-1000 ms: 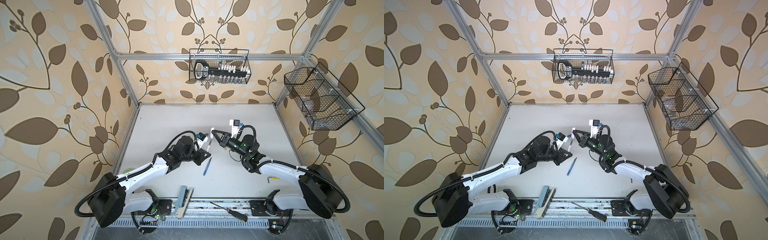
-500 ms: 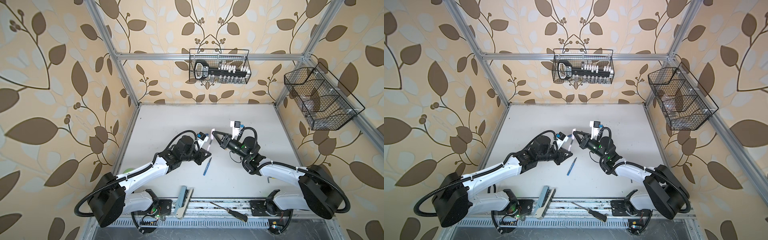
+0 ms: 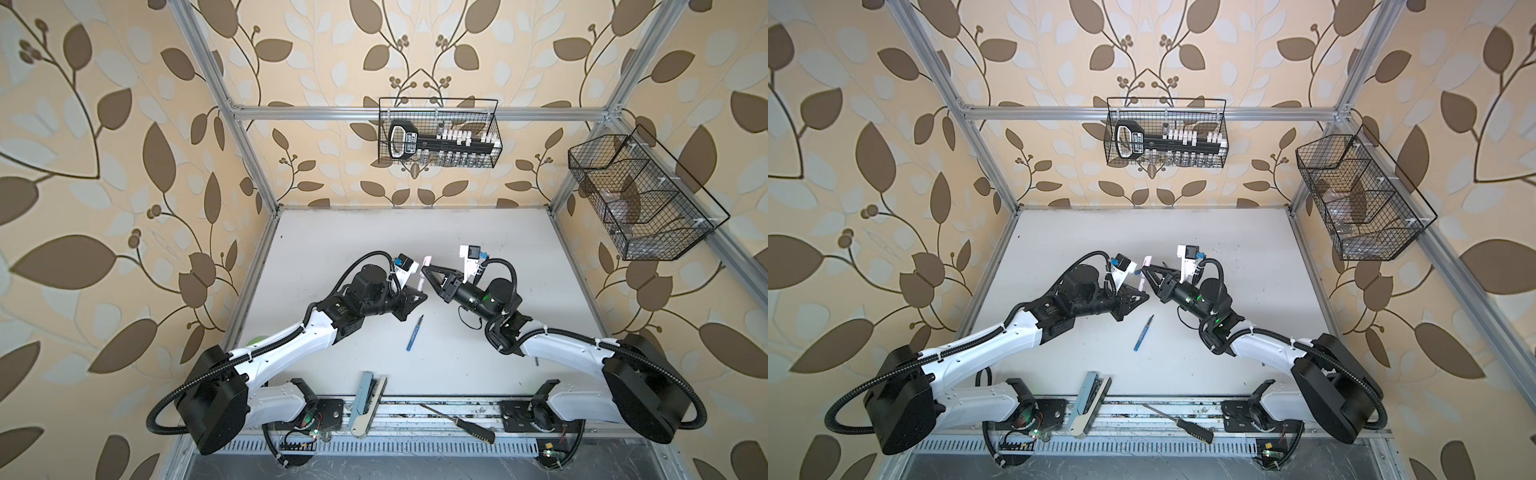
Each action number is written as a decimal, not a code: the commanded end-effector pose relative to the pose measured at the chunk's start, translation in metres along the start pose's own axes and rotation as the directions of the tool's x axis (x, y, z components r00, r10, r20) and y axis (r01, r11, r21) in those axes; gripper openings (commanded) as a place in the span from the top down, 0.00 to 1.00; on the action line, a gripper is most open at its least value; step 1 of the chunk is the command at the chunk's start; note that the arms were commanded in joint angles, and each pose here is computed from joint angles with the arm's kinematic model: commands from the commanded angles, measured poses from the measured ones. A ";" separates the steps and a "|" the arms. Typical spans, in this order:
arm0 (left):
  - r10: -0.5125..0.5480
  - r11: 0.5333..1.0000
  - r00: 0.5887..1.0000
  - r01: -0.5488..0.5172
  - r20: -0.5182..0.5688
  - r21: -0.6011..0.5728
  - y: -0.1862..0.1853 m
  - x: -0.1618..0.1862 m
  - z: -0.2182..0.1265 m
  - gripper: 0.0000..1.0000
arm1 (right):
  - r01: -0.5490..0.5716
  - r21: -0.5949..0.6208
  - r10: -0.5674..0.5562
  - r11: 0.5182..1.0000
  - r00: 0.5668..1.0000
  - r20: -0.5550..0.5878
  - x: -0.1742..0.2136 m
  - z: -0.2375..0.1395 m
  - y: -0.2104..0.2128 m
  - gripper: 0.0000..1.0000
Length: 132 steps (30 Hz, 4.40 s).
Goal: Insert the pens into the pen caps
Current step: 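Push the pink cap down over the pen nib with the right gripper, then open the left gripper off the pink pen while the right lifts it, then lower the capped pink pen with the right gripper while the left nears the blue pen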
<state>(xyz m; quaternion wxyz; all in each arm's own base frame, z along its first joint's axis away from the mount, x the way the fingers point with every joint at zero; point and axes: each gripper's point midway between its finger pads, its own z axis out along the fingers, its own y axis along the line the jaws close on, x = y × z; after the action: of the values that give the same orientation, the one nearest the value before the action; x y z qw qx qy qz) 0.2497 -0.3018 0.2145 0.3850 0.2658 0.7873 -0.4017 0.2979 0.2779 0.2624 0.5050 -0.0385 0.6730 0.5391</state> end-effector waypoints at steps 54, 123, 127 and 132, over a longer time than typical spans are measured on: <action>0.200 0.977 0.878 -0.214 0.435 -0.016 0.000 -0.184 -0.017 1.00 | 0.057 0.148 0.012 0.987 0.903 -0.429 0.060 -0.020 -0.019 1.00; -0.224 0.895 0.834 -0.030 -0.505 -0.446 0.050 0.146 0.024 0.35 | 0.371 0.733 0.147 0.570 0.832 -0.535 -0.034 -0.103 -0.210 0.47; -0.252 0.872 0.802 -0.055 -0.542 -0.487 0.050 0.163 0.028 0.38 | 0.341 0.715 0.130 0.610 0.847 -0.515 -0.022 -0.107 -0.188 0.47; -0.271 0.859 0.782 -0.065 -0.561 -0.507 0.049 0.177 0.039 0.42 | 0.318 0.709 0.128 0.630 0.857 -0.499 -0.009 -0.117 -0.174 0.46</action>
<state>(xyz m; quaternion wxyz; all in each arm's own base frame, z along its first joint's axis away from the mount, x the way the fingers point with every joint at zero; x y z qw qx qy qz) 0.1924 -0.2819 0.0264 0.1268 0.2444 0.9555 -0.1061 0.3383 0.1062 0.1343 0.3010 -0.0034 0.9459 0.1211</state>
